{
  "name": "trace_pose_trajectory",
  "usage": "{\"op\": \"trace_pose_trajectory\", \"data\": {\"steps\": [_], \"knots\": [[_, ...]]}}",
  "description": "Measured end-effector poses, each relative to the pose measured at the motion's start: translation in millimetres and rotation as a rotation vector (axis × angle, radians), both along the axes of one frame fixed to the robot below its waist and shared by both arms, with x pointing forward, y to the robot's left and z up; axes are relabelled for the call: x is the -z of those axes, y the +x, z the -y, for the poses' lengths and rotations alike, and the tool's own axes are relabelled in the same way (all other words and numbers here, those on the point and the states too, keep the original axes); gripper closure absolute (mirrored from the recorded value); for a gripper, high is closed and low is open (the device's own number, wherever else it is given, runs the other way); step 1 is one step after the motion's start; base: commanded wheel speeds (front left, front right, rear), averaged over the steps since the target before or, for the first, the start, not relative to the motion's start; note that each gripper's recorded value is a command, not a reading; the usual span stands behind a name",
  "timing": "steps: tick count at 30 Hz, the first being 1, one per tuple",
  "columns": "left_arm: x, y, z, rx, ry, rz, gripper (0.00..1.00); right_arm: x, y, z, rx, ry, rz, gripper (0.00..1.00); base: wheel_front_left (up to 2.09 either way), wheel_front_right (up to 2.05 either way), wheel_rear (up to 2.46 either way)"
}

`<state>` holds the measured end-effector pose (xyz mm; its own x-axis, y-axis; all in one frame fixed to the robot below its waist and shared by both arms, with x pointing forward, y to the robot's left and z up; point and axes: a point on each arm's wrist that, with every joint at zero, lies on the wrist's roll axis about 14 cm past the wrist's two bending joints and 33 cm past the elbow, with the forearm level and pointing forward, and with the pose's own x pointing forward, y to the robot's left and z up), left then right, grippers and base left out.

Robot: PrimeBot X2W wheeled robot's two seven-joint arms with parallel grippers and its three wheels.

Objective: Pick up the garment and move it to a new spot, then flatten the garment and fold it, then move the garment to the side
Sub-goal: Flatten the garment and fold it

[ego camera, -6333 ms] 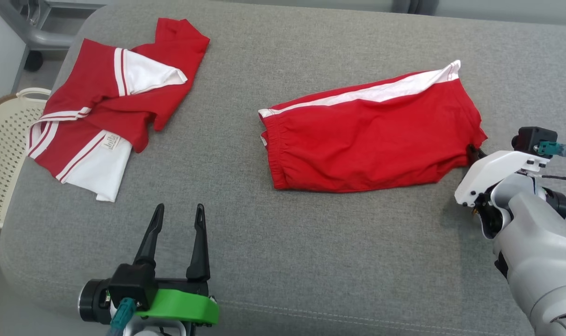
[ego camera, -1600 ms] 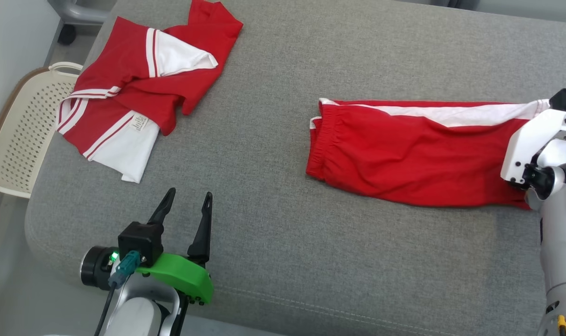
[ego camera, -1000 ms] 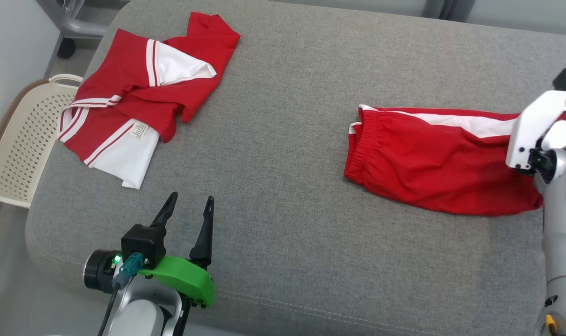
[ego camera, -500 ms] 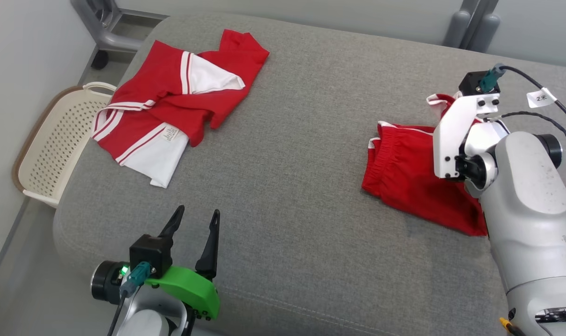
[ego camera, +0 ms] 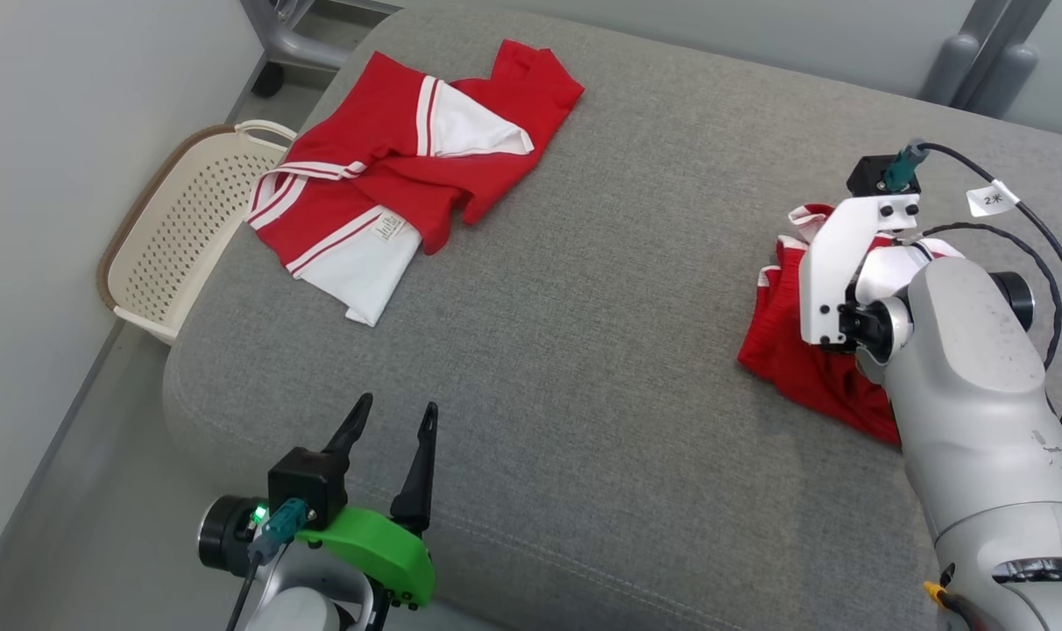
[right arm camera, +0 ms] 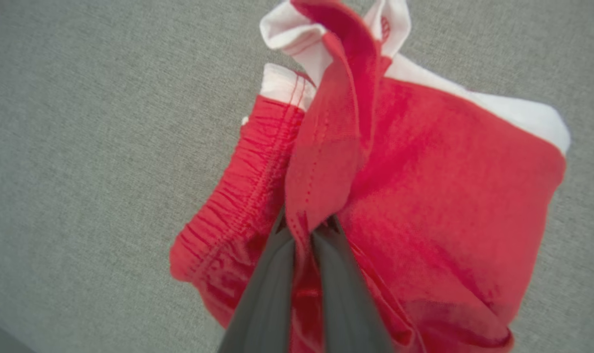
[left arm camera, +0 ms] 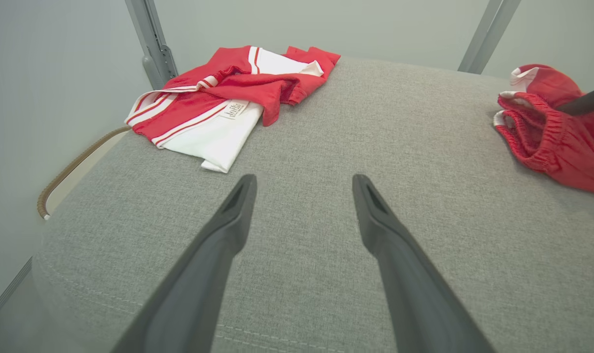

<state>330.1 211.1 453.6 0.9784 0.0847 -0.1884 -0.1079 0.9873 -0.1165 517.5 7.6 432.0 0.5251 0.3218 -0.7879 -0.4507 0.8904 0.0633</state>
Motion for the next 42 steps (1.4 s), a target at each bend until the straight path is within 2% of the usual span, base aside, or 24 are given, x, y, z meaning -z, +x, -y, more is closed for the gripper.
{"op": "trace_pose_trajectory", "data": {"steps": [4, 5, 6, 16, 19, 20, 23, 24, 25, 26, 27, 31, 42], "knots": [[4.4, -4.2, -3.9, -0.019, -0.005, -0.012, 0.00, 5.8, -0.8, -10.8, -0.021, 0.005, -0.012, 1.00, 0.00, 0.00, 0.00], [5.2, -4.9, -4.5, -0.021, -0.005, -0.014, 0.00, 5.0, 0.0, -13.2, -0.022, 0.014, -0.006, 0.22, 0.00, 0.00, 0.00], [5.7, -5.5, -5.1, -0.024, -0.005, -0.016, 0.00, 3.9, 0.6, -14.8, -0.022, 0.021, -0.003, 0.00, 0.00, 0.00, 0.00], [-0.9, -4.9, -3.2, -0.012, -0.004, 0.009, 0.00, -53.0, 20.2, -21.8, 0.017, 0.165, 0.155, 0.00, 0.00, 0.00, 0.00], [-1.4, -5.6, 0.9, 0.003, -0.006, 0.012, 0.00, -70.7, 31.3, -0.8, 0.057, 0.166, 0.238, 0.00, 0.00, 0.00, 0.00], [-4.2, -4.4, 3.8, 0.011, -0.008, 0.022, 0.00, -77.3, 37.4, 20.5, 0.089, 0.144, 0.288, 0.00, 0.00, 0.00, 0.00], [-7.4, -1.3, 9.1, 0.028, -0.013, 0.031, 0.00, -66.2, 33.9, 48.7, 0.123, 0.096, 0.303, 0.00, 0.00, 0.00, 0.00], [-8.4, -0.1, 10.8, 0.034, -0.014, 0.034, 0.00, -59.2, 30.7, 56.8, 0.132, 0.081, 0.297, 0.16, 0.00, 0.00, 0.00], [-9.3, 1.0, 11.8, 0.036, -0.015, 0.037, 0.00, -52.6, 27.7, 64.2, 0.140, 0.068, 0.292, 0.56, 0.00, 0.00, 0.00], [-10.0, 2.2, 13.2, 0.040, -0.016, 0.040, 0.00, -46.8, 25.1, 70.7, 0.145, 0.055, 0.291, 0.91, 0.00, 0.00, 0.00], [-10.3, 3.3, 14.1, 0.043, -0.017, 0.041, 0.00, -40.9, 22.6, 75.5, 0.145, 0.041, 0.288, 1.00, 0.00, 0.00, 0.00], [-9.3, 7.5, 13.8, 0.042, -0.016, 0.039, 0.00, -15.0, 7.5, 75.9, 0.137, 0.040, 0.236, 1.00, 0.00, 0.00, 0.00], [-3.3, 21.6, 20.0, 0.065, -0.019, 0.023, 0.00, 19.2, -12.8, 53.3, 0.060, 0.045, 0.172, 1.00, 0.00, 0.00, 0.00]]}}
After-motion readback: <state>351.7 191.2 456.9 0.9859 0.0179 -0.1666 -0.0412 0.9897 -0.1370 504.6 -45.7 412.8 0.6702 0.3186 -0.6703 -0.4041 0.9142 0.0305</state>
